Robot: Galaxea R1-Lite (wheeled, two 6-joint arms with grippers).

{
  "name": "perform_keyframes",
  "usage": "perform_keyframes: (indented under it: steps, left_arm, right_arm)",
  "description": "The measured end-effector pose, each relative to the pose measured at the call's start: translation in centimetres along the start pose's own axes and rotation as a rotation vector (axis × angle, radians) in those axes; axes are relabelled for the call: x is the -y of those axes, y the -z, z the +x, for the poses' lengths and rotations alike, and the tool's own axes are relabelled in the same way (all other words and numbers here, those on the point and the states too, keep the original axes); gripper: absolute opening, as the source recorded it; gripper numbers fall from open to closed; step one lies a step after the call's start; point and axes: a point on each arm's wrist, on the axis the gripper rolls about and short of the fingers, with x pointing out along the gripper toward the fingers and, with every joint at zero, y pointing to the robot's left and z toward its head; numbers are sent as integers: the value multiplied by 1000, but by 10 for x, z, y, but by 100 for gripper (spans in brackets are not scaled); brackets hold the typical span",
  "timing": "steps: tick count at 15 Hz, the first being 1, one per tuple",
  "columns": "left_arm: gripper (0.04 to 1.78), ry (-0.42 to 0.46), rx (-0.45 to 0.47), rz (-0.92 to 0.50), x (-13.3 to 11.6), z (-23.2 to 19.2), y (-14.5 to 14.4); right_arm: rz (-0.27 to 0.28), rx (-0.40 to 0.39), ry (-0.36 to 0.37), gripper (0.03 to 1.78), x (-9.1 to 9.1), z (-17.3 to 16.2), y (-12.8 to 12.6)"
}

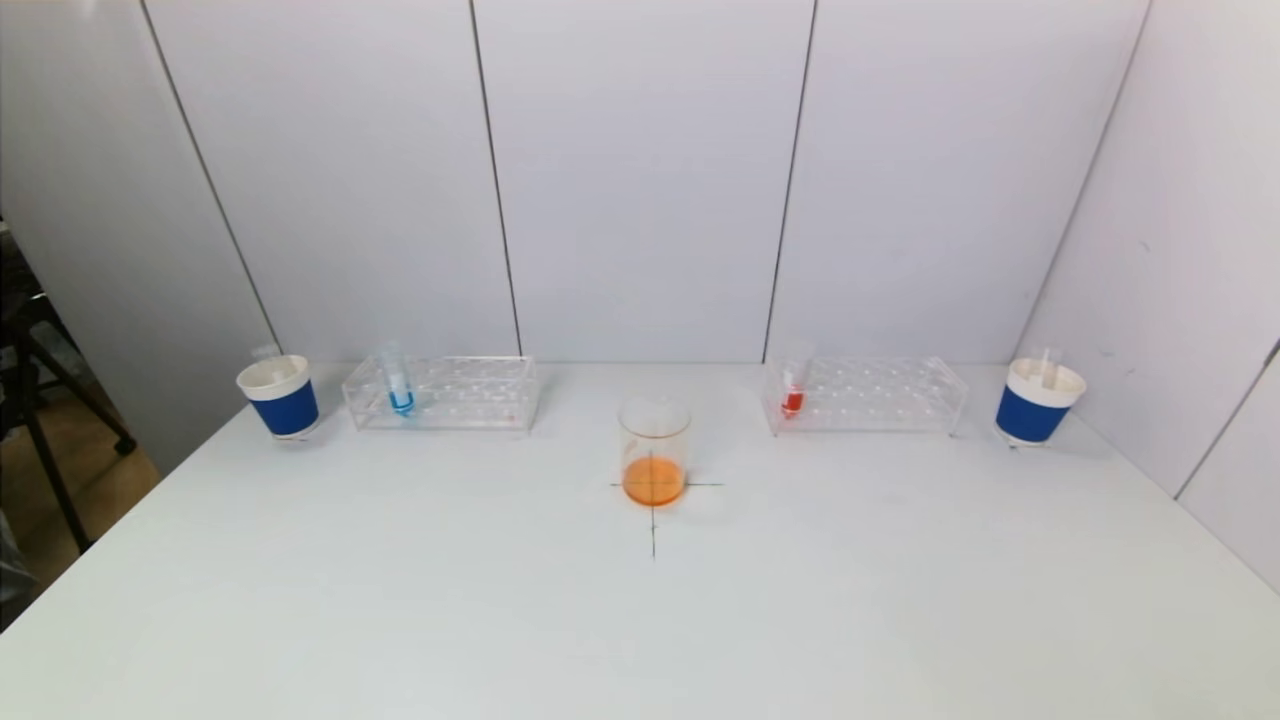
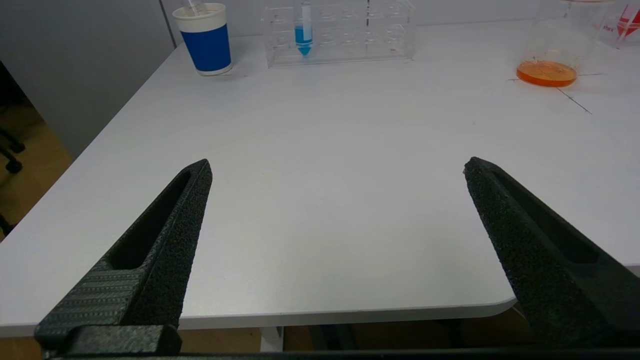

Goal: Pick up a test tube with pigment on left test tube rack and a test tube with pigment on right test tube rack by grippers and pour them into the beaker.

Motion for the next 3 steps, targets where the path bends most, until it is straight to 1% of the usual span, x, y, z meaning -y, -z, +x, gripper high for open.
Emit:
perform_keyframes:
  steps: [3]
  left_arm:
    - [176,0,0,0,0,0,0]
  right_arm:
    - [1,1,0,176,0,0,0]
